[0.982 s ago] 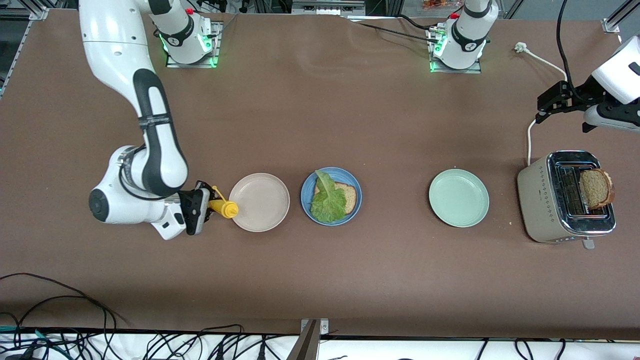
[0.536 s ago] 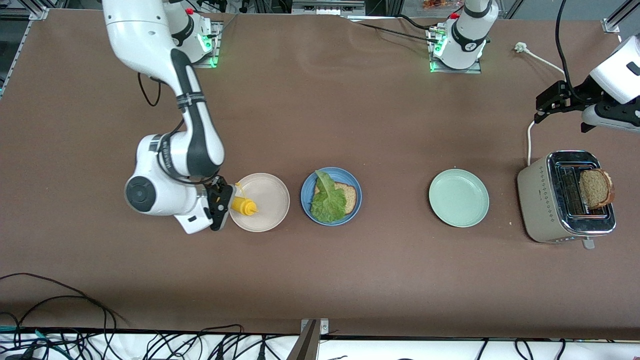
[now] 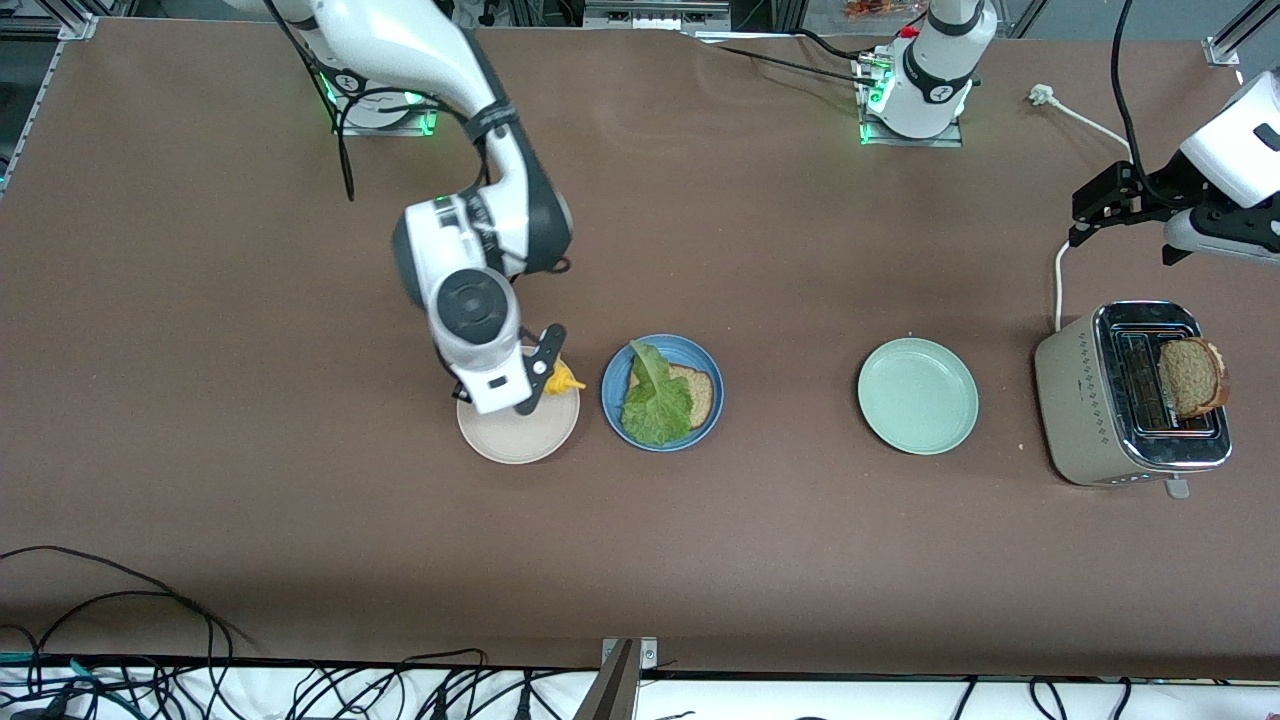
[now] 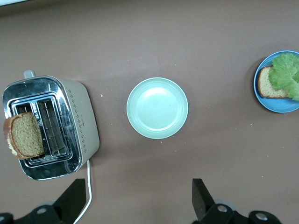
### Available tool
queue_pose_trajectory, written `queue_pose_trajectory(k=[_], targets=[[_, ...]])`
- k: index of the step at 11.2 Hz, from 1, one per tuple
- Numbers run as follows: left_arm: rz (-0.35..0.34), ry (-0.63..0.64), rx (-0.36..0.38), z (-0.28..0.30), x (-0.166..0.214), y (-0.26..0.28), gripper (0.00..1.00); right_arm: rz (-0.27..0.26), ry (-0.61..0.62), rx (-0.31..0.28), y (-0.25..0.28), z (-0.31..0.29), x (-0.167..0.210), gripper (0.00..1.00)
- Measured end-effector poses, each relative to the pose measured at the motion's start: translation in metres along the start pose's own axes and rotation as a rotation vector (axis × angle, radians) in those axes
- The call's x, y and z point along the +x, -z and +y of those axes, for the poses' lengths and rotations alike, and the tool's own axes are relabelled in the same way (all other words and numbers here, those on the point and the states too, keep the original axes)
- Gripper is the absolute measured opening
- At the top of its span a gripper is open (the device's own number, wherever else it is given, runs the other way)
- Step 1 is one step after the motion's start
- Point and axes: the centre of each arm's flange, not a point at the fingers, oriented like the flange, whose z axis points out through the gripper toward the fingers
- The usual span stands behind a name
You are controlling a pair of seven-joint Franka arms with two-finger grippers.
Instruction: Make sandwich in blue plate with both arms
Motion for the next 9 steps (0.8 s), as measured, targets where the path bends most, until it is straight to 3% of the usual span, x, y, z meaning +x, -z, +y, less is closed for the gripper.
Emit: queue_pose_trajectory(k=[5, 9], targets=[[0.000, 0.001, 0.000, 0.000, 0.000, 0.000, 1.00, -0.228, -0.018, -0.147, 0.004, -0.073, 0.053, 0.33], [0.000, 0.002, 0.000, -0.001, 0.000, 0.000, 1.00, -0.336, -0.040, -0.254, -0.022, -0.111, 0.098, 0.33]])
